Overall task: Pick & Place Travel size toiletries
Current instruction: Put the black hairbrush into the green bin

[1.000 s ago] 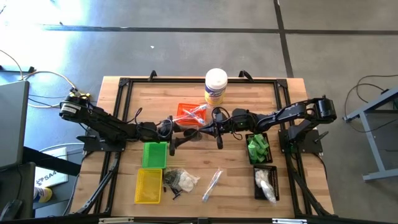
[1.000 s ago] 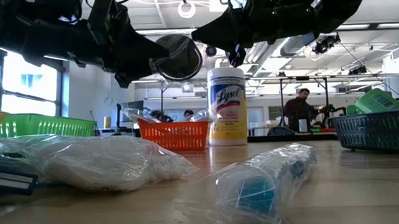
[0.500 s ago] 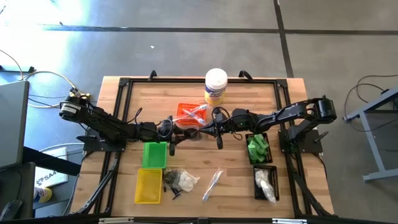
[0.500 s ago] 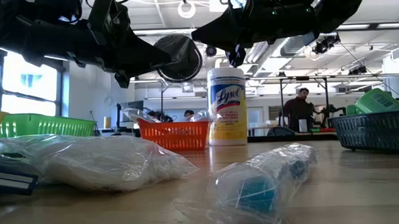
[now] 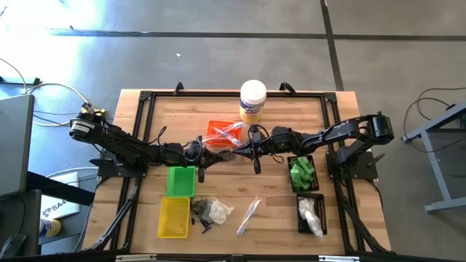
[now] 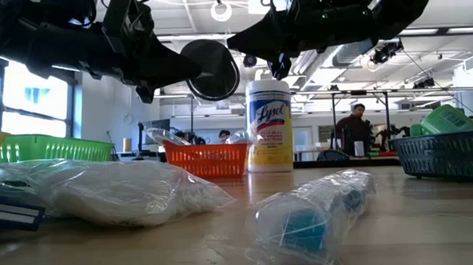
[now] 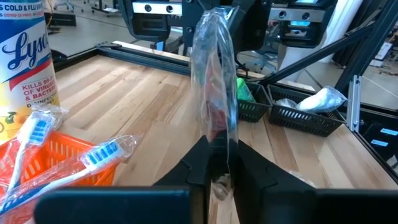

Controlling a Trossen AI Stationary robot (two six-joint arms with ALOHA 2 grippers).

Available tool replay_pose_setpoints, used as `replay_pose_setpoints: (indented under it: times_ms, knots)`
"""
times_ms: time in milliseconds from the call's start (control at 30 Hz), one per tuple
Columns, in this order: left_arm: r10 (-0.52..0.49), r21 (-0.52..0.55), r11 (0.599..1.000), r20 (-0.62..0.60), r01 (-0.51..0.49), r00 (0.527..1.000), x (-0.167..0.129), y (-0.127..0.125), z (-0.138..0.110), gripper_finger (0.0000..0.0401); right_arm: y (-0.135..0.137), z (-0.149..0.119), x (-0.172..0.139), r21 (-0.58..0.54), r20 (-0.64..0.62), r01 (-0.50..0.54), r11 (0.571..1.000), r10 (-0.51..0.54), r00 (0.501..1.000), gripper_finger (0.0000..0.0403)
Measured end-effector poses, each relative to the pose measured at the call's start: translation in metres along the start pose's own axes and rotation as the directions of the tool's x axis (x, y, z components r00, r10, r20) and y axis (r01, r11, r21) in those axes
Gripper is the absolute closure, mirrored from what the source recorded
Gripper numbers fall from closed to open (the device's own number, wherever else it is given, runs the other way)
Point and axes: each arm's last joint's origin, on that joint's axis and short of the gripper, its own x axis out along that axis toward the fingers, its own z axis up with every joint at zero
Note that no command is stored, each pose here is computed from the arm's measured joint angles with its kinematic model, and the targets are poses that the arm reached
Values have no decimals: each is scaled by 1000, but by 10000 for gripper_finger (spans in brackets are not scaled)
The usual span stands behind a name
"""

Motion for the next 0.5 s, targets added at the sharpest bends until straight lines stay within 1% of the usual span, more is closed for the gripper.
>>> replay_pose_setpoints:
  times_ms: [100,233,500]
  knots:
    - [0,-8,1000,0,0,1000,0,0,0,366,0,0,0,0,0,-1,1000,1,1000,401]
    - [0,-52,999,0,0,1000,0,0,0,361,0,0,0,3,0,-2,1000,2,1000,401]
    - [2,-51,999,-3,-2,1000,0,0,0,360,0,1,0,3,7,-6,1000,6,1000,401]
